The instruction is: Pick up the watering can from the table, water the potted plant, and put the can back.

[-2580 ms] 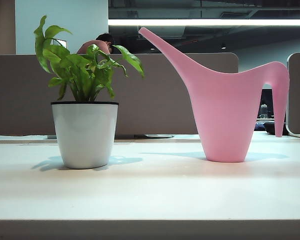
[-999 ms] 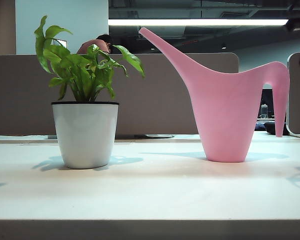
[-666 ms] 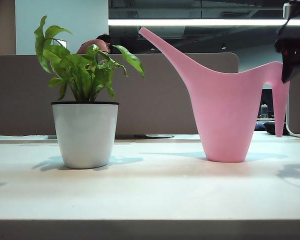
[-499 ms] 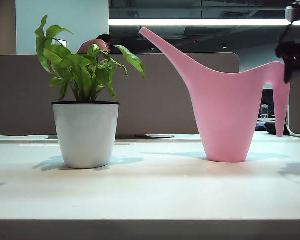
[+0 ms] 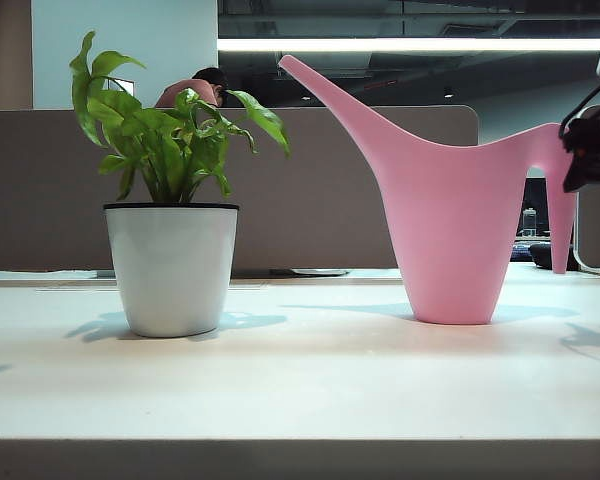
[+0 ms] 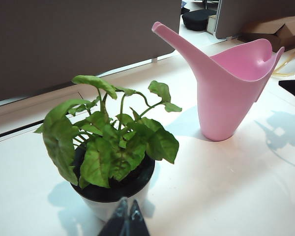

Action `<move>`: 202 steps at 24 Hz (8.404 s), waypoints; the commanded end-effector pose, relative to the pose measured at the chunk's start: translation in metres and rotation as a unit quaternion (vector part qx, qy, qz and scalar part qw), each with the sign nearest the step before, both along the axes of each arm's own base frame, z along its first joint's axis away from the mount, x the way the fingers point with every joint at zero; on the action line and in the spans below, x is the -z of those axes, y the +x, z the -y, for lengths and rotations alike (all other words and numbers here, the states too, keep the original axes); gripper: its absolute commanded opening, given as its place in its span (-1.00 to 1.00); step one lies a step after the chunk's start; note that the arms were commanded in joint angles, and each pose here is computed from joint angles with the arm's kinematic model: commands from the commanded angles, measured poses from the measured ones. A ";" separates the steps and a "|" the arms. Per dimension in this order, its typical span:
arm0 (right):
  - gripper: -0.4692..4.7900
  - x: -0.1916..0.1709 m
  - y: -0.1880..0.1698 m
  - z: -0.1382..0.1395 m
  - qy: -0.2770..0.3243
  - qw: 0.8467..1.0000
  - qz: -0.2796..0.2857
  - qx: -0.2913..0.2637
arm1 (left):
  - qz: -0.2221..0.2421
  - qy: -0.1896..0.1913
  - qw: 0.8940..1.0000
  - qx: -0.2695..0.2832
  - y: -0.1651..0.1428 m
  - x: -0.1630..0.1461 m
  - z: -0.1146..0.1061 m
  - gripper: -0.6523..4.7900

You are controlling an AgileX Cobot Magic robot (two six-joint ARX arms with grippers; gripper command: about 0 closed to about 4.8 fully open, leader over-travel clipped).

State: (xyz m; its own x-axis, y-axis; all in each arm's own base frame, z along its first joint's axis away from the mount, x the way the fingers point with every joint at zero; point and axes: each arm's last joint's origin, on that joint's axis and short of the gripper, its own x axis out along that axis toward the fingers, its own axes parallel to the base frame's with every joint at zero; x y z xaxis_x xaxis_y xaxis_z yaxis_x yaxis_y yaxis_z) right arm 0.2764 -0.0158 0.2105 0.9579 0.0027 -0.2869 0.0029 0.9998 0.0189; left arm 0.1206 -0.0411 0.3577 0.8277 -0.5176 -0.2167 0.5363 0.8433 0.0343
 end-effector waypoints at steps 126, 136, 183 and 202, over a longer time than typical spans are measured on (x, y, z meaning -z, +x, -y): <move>-0.27 -0.170 0.014 -0.059 -0.456 0.811 0.354 -0.091 | 0.007 -0.001 1.000 0.003 -0.001 -0.003 0.000 -0.78; -0.27 -0.180 0.013 -0.061 -0.487 0.787 0.363 -0.109 | 0.007 -0.001 1.000 0.003 -0.001 -0.003 0.000 -0.78; -0.28 -0.187 0.011 -0.073 -0.371 0.870 0.294 -0.140 | -0.001 0.001 1.000 0.003 -0.002 -0.001 0.000 -0.78; -0.28 -0.134 0.034 -0.027 -0.080 0.976 0.204 -0.013 | -0.008 0.003 1.000 0.002 -0.002 0.000 0.000 -0.78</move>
